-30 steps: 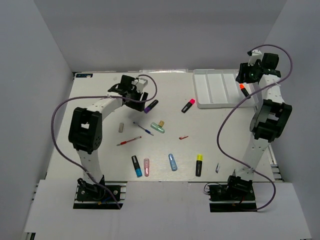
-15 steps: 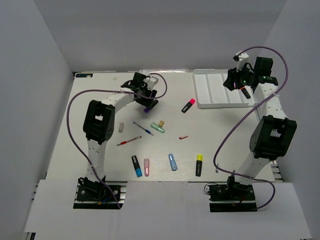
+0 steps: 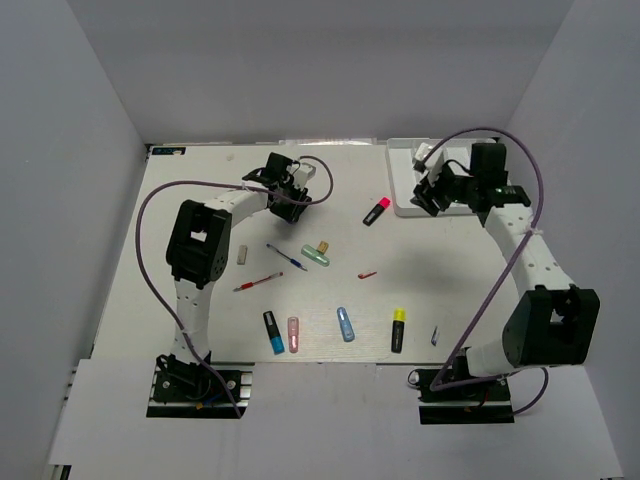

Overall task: Sort the stationery into containers
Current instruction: Grab a piece of stationery with the left arm, then pass the stationery from the left arm to the right

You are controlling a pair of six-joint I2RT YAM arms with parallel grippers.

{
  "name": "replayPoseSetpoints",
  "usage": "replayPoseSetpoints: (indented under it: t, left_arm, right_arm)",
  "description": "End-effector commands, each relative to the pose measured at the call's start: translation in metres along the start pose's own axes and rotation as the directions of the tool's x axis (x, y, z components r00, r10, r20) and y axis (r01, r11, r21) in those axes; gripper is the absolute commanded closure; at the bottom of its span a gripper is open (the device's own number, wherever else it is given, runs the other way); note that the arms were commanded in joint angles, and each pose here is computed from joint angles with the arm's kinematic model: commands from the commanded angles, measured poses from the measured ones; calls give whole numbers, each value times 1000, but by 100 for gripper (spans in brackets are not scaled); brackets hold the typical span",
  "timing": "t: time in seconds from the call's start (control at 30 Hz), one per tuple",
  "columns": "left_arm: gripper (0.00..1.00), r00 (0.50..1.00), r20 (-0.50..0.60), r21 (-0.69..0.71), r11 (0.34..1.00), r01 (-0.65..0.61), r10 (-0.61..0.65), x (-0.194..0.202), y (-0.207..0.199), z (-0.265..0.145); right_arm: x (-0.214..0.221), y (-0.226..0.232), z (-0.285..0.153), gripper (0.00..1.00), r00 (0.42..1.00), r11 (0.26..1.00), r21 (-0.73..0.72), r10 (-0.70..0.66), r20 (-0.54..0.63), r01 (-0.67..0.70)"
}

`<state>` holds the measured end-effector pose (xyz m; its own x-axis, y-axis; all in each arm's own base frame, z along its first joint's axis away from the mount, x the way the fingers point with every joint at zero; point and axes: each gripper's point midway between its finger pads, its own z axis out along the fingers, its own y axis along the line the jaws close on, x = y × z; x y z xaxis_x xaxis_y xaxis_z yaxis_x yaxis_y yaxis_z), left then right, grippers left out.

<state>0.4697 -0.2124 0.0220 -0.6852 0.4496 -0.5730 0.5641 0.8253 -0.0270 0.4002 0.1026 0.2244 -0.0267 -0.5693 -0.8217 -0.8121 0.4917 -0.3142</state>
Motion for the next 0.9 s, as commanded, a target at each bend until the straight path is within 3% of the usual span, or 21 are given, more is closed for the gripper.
replayPoseSetpoints:
  t: [0.0, 0.2, 0.33, 0.5, 0.7, 0.87]
  left_arm:
    - [60, 1000, -18, 43, 999, 15, -14, 6, -12, -15]
    - [80, 995, 4, 192, 977, 93, -95, -3, -35, -37]
    - [91, 991, 43, 349, 931, 103, -125, -21, -67, -81]
    - [93, 987, 32, 603, 790, 108, -160, -24, -116, -126]
    - [94, 982, -27, 756, 638, 142, -187, -18, -147, -164]
    - [94, 986, -41, 795, 592, 131, -163, -10, -163, -176]
  right_arm:
    - [-9, 13, 9, 41, 984, 984, -8, -178, 11, 178]
    - [-27, 45, 27, 34, 941, 942, -20, -332, 60, 334]
    - [-49, 71, 30, 33, 873, 881, -16, -465, 147, 473]
    - [-72, 110, 38, 36, 759, 779, -47, -593, 269, 626]
    - [-93, 147, 57, 36, 642, 670, -57, -678, 358, 740]
    - [-98, 170, 69, 35, 566, 592, -64, -725, 392, 803]
